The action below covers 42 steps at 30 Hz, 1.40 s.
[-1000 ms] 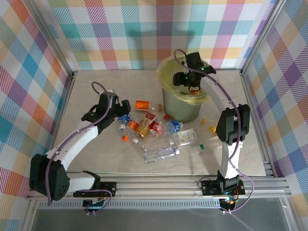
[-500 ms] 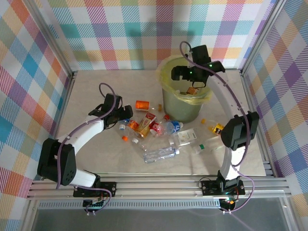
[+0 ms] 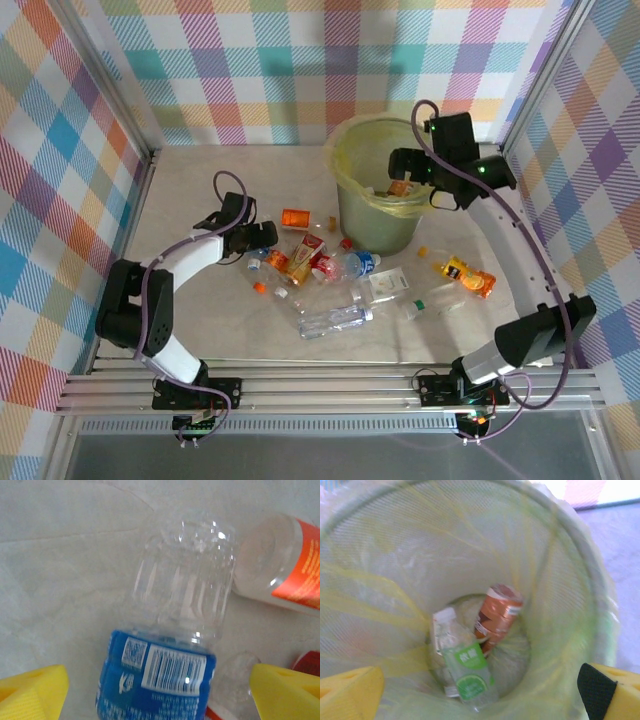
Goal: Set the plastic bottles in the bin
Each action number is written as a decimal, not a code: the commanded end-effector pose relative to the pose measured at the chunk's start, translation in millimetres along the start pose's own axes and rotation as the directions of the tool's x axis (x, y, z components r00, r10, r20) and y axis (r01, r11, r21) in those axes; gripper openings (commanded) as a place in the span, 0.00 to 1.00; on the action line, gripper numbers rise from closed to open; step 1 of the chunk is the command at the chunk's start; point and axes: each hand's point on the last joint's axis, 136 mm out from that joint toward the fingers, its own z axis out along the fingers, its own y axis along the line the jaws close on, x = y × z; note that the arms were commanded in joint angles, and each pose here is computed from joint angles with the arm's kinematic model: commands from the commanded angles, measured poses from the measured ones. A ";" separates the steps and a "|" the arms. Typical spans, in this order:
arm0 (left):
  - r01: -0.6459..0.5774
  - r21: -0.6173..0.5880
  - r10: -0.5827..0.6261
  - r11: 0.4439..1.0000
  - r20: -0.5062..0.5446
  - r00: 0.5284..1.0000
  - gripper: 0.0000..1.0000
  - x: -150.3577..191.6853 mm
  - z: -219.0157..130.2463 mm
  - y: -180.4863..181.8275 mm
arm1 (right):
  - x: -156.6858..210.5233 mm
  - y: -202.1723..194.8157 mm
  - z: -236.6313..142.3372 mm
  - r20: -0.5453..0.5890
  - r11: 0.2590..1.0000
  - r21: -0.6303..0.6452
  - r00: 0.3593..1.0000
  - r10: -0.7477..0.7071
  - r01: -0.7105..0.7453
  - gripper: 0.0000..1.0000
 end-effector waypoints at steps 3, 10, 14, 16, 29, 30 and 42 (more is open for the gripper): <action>-0.002 0.032 0.001 0.999 0.016 1.000 0.93 -18.4 13.3 -4.7 | 13.4 -32.3 -30.9 0.025 0.991 0.116 0.997 0.070 -0.073 1.00; 0.021 0.027 -0.020 0.999 -0.023 1.000 0.91 -15.3 31.7 -2.4 | 38.8 -51.5 -49.5 0.030 0.976 0.170 0.990 0.136 -0.139 1.00; 0.042 0.006 -0.042 0.999 -0.042 0.998 0.87 -10.3 40.5 4.3 | 52.0 -58.5 -53.9 0.044 0.968 0.178 0.984 0.175 -0.180 1.00; 0.053 -0.005 -0.053 0.999 -0.054 0.997 0.85 -7.1 45.6 8.7 | 56.0 -58.7 -53.8 0.048 0.967 0.169 0.982 0.185 -0.191 1.00; 0.118 -0.037 -0.119 0.992 -0.039 0.992 0.58 -4.2 52.9 33.1 | 56.6 -30.4 -36.2 0.017 0.982 0.020 0.982 0.186 -0.186 1.00; 0.117 -0.033 -0.118 0.993 -0.027 0.993 0.56 -7.1 49.1 33.2 | 56.0 -28.5 -35.7 0.016 0.982 0.010 0.982 0.187 -0.187 1.00; 0.084 0.054 -0.092 0.995 0.156 0.984 0.50 -45.9 -28.0 18.7 | 49.7 -0.5 -41.1 0.031 0.967 -0.166 0.979 0.201 -0.194 1.00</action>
